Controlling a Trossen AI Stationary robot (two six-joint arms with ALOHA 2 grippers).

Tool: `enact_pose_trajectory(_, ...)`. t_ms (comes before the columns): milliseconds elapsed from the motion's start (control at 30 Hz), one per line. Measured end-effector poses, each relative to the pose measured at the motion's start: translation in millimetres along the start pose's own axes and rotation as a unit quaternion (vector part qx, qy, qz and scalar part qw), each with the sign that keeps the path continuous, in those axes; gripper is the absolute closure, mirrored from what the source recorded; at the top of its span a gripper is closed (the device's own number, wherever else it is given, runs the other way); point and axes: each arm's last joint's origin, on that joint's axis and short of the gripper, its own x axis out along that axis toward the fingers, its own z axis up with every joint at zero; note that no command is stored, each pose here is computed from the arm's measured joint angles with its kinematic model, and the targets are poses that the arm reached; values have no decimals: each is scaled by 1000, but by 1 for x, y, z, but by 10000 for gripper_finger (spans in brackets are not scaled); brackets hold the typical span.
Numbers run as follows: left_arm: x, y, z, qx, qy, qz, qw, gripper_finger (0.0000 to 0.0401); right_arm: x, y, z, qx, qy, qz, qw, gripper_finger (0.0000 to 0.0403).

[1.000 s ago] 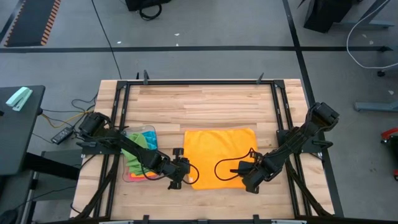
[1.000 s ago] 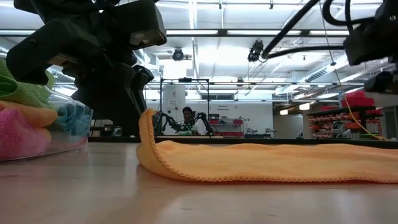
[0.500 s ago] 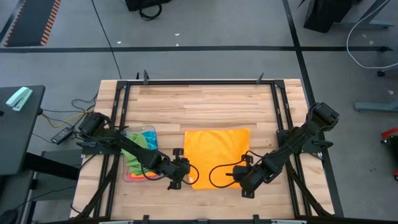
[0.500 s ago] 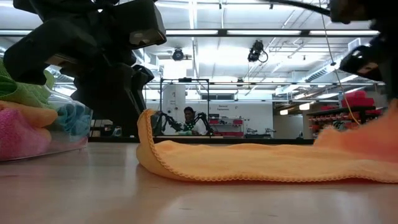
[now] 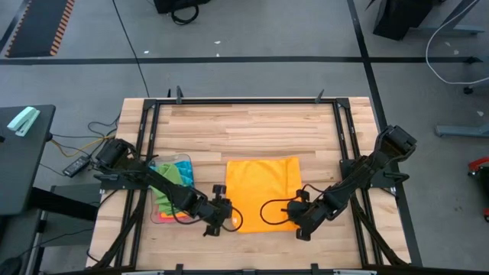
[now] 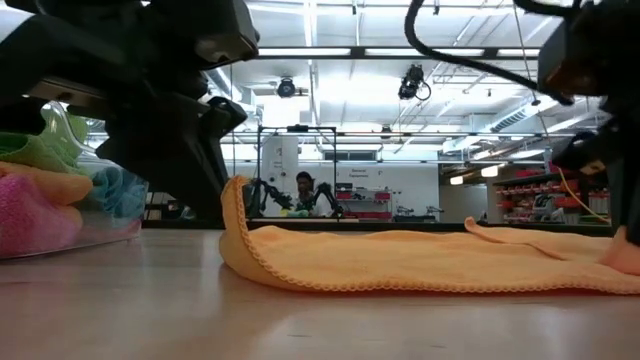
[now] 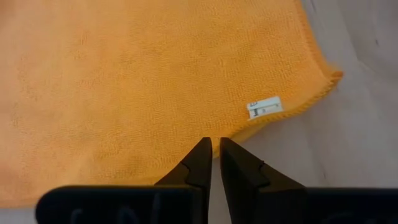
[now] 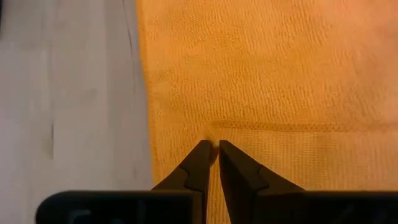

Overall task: Fold microfiber towels
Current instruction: Fold the yellow microfiber cloth

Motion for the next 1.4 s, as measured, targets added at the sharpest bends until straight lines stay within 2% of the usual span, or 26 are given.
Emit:
enact_pose_trajectory(400, 0, 1, 0, -5, 0, 1, 1000, 368, 9, -14, -16, 14, -8, 7, 1000, 362)
enact_pose_trajectory(567, 0, 1, 0, -6, 0, 1, 1000, 366, 9, -12, -16, 4, -4, 25, 1000, 394)
enact_pose_trajectory(867, 0, 1, 0, -9, 0, 1, 1000, 365, 9, -11, -15, 8, -4, 23, 1000, 399)
enact_pose_trajectory(1133, -3, -2, 0, 3, -3, -3, 1000, 376, 2, 1, -2, -17, 4, 30, 999, 400)
enact_pose_trajectory(1400, -17, -12, 3, 18, -26, -11, 999, 373, -13, 24, 25, -48, -19, 59, 997, 400)
